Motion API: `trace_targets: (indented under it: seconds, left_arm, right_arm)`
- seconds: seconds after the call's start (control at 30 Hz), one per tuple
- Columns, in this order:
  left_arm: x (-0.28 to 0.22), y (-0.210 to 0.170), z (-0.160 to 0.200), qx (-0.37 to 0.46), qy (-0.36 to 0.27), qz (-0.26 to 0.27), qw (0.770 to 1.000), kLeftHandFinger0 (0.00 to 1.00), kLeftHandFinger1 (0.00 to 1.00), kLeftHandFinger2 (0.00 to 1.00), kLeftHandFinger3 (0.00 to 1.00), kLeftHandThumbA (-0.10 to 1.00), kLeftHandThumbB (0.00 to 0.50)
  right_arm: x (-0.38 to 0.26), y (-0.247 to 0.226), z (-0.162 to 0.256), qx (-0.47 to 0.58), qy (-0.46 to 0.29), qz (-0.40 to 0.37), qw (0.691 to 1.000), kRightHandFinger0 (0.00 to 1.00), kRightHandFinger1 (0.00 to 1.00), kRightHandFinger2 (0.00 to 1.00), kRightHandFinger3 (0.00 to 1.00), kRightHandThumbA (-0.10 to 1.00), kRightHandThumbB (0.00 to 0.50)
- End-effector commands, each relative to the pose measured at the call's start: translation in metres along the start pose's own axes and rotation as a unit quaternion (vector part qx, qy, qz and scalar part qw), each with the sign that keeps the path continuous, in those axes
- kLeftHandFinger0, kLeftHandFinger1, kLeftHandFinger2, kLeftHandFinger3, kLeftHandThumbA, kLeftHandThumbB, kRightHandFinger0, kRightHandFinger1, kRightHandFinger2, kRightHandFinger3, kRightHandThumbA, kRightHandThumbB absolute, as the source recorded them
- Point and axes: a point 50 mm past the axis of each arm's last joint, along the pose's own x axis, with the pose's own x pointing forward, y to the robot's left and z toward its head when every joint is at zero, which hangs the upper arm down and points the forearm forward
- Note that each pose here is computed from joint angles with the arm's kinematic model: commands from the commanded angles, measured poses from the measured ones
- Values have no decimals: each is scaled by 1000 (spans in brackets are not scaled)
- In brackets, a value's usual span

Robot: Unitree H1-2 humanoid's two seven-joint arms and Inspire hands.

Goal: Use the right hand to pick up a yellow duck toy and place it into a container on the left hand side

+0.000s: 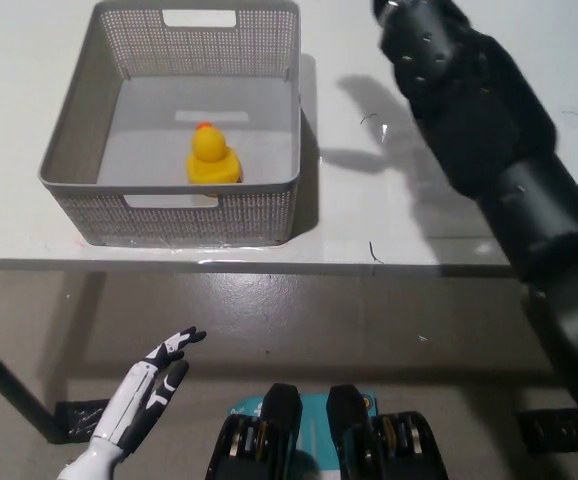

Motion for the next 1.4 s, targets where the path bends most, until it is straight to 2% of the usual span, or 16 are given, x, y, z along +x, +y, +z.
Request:
trace_targets:
  seconds: [0.0,0.1,0.2,0.3,0.4,0.53,0.6,0.67,0.8,0.87,0.97,1.1,1.23,1.3,1.37]
  left_arm:
    - [7,13,13,26,-29,-3,999,1000,1000,1000,1000,1000,319]
    - [8,16,11,29,-30,-1,999,1000,1000,1000,1000,1000,308]
    - [6,15,10,28,-26,-2,999,1000,1000,1000,1000,1000,312]
    - [3,12,6,19,-21,-3,1000,1000,1000,1000,1000,1000,307]
    - [0,11,4,16,-18,-1,1000,1000,1000,1000,1000,1000,310]
    - [0,11,2,10,-19,3,1000,1000,1000,1000,1000,1000,302]
    - [0,11,2,7,-21,7,1000,1000,1000,1000,1000,1000,315]
    - [-1,11,2,2,-19,11,1000,1000,1000,1000,1000,1000,319]
    - [-4,8,0,-8,-23,14,1000,1000,1000,1000,1000,1000,309]
    - [-3,7,-1,-19,-26,21,999,1000,1000,1000,1000,1000,319]
    - [-5,6,-2,-28,-26,27,999,1000,1000,1000,1000,1000,317]
    - [-4,8,-2,-26,-26,27,999,1000,1000,1000,1000,1000,314]
    - [-1,9,-1,-31,-24,29,999,1000,1000,1000,1000,1000,313]
    - [-1,9,0,-34,-26,33,999,1000,1000,1000,1000,1000,314]
    - [-1,10,0,-34,-26,38,998,1000,1000,1000,1000,1000,310]
  right_arm:
    - [-42,-115,48,10,-114,-104,988,1000,1000,1000,1000,1000,431]
    - [-81,-121,41,28,-130,-122,984,1000,1000,1000,1000,1000,412]
    - [-114,-111,30,58,-125,-132,982,1000,1000,1000,1000,1000,419]
    - [-173,-77,6,82,-108,-158,978,1000,1000,1000,1000,1000,412]
    - [-197,-56,-3,104,-106,-163,975,1000,1000,1000,1000,1000,390]
    - [-234,-10,-22,133,-108,-138,975,1000,1000,1000,1000,1000,375]
    - [-261,23,-33,153,-88,-119,977,1000,1000,1000,1000,1000,400]
    - [-279,46,-39,175,-66,-97,978,1000,1000,1000,1000,1000,389]
    - [-304,76,-48,215,-37,-73,973,1000,1000,1000,1000,1000,379]
    - [-321,100,-56,254,-8,-46,966,1000,1000,1000,1000,1000,412]
    - [-334,120,-61,285,21,-26,958,1000,1000,1000,1000,1000,402]
    - [-347,139,-67,318,56,-15,946,1000,1000,1000,1000,1000,418]
    - [-361,150,-74,353,75,-20,932,1000,1000,1000,1000,1000,375]
    - [-366,153,-77,355,89,-23,930,1000,1000,1000,1000,1000,390]
    - [-369,154,-81,365,100,-27,925,1000,1000,1000,1000,1000,379]
